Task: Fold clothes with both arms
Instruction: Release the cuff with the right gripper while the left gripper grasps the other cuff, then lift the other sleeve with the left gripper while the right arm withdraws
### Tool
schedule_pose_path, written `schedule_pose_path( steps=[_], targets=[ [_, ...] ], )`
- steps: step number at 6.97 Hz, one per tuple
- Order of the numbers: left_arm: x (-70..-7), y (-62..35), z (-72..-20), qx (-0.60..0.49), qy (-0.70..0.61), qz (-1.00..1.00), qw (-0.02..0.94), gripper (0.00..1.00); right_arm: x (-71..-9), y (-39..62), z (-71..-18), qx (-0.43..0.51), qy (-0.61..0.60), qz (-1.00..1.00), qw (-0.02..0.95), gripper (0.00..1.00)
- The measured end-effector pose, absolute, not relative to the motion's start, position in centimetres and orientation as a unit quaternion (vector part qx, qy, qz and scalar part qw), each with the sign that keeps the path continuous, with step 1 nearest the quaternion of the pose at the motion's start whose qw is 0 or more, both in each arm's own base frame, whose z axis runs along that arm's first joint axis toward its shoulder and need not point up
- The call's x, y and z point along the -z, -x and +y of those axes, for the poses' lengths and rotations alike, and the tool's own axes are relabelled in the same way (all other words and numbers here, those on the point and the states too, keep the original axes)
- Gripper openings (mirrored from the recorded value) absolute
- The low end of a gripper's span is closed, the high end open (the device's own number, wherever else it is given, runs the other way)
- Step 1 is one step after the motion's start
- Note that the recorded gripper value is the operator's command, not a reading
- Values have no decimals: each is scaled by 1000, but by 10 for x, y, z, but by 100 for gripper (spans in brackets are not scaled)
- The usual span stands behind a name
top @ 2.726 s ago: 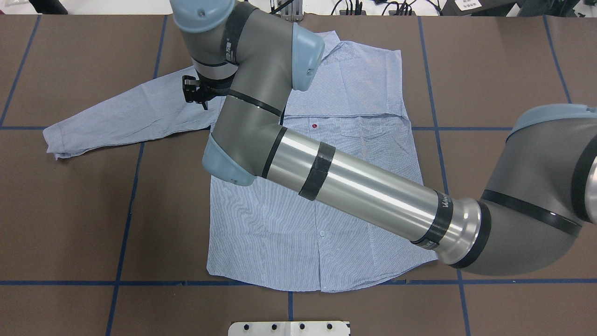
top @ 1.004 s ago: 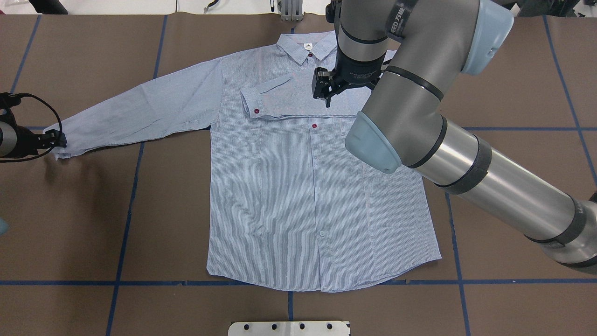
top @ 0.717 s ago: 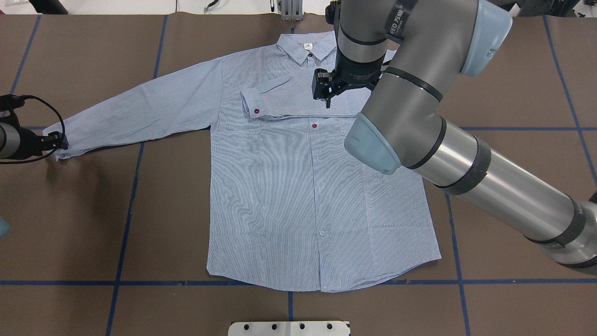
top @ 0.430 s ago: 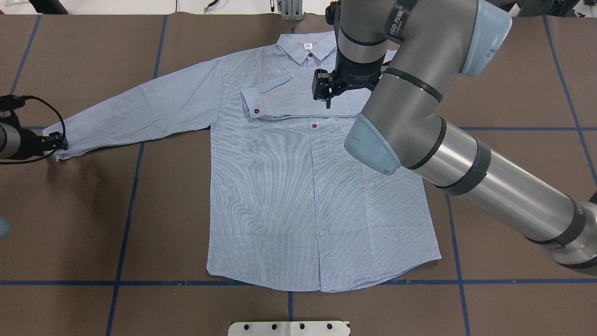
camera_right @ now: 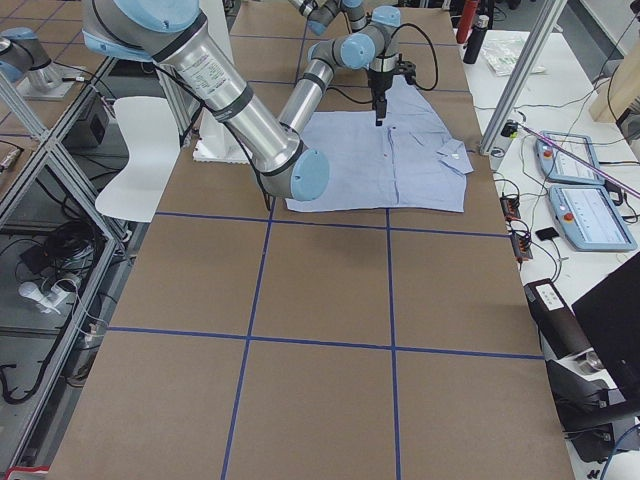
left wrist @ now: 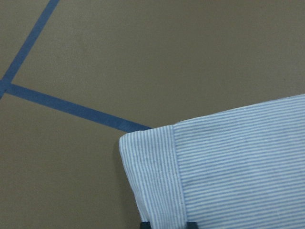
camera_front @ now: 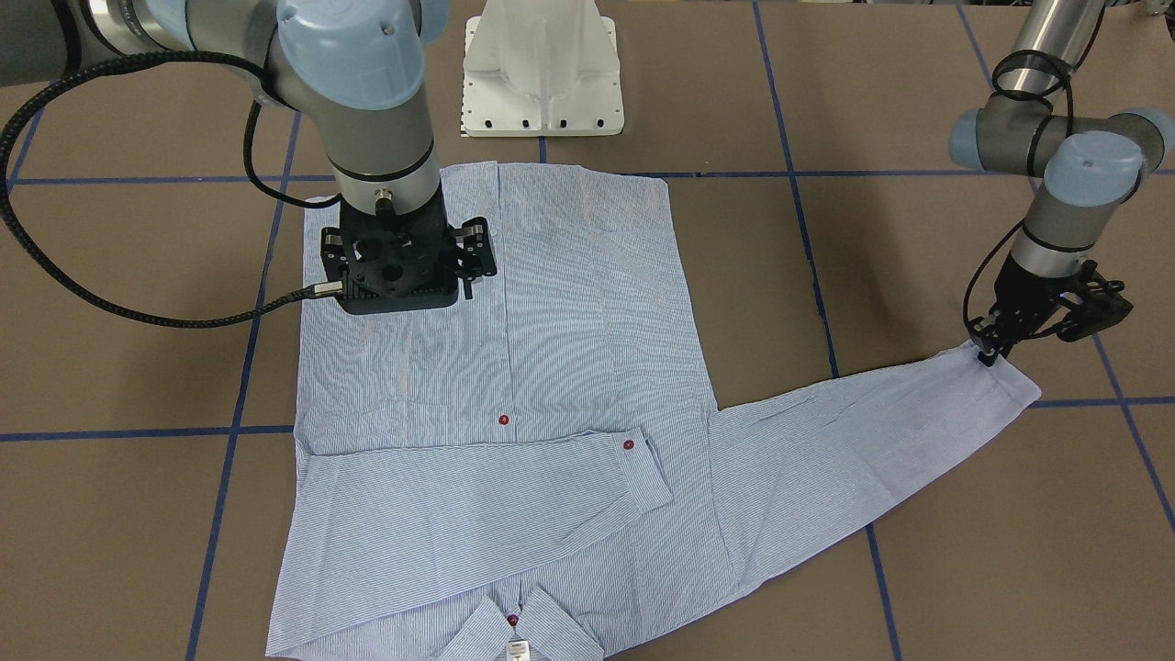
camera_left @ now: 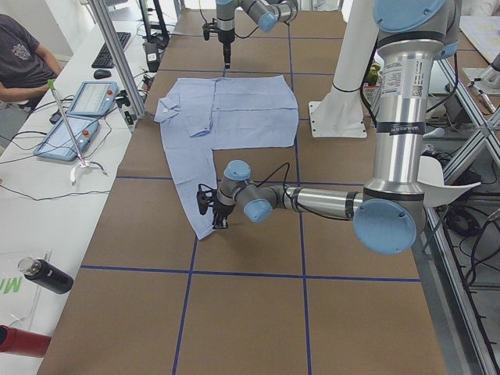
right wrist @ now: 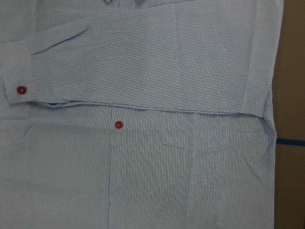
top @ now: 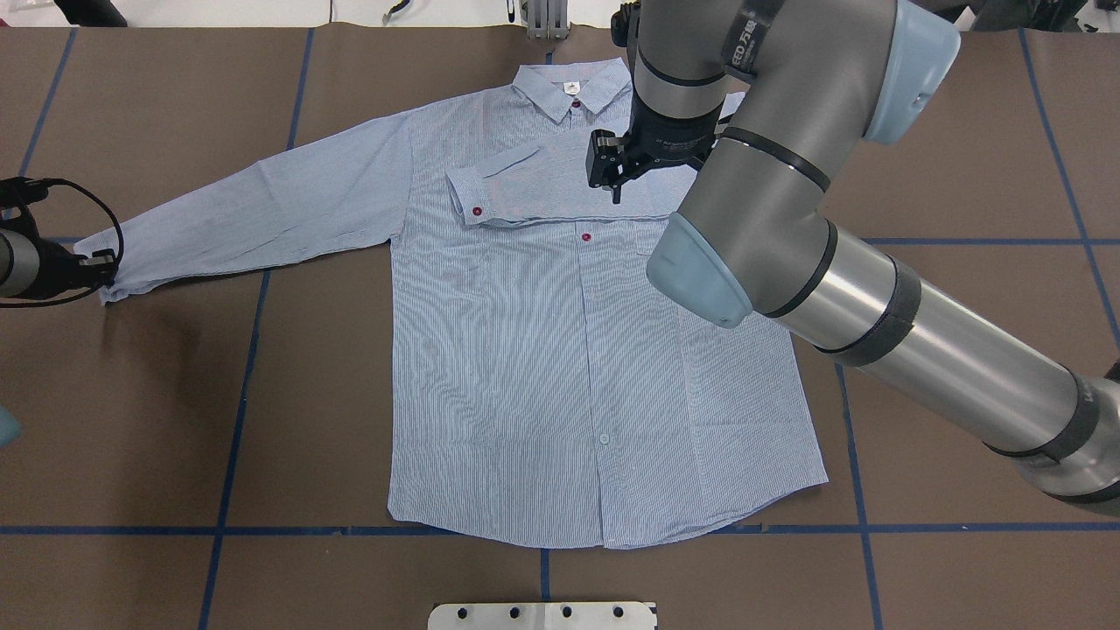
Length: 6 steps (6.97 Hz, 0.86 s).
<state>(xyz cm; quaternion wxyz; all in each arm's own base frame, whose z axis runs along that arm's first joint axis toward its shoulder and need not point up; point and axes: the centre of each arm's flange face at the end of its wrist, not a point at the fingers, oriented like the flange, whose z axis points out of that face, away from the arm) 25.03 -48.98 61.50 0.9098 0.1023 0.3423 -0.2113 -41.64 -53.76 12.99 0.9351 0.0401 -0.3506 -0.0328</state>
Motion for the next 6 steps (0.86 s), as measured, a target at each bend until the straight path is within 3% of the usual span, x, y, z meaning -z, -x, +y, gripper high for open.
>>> schedule_pose_path(
  steps=[3, 6],
  targets=[
    [-593, -250, -490, 207, -109, 359, 903, 0, -132, 415, -539, 32, -39, -350, 935, 100],
    [-515, -211, -500, 225, -148, 391, 880, 0, -149, 403, -537, 29, -35, -350, 936, 100]
  ],
)
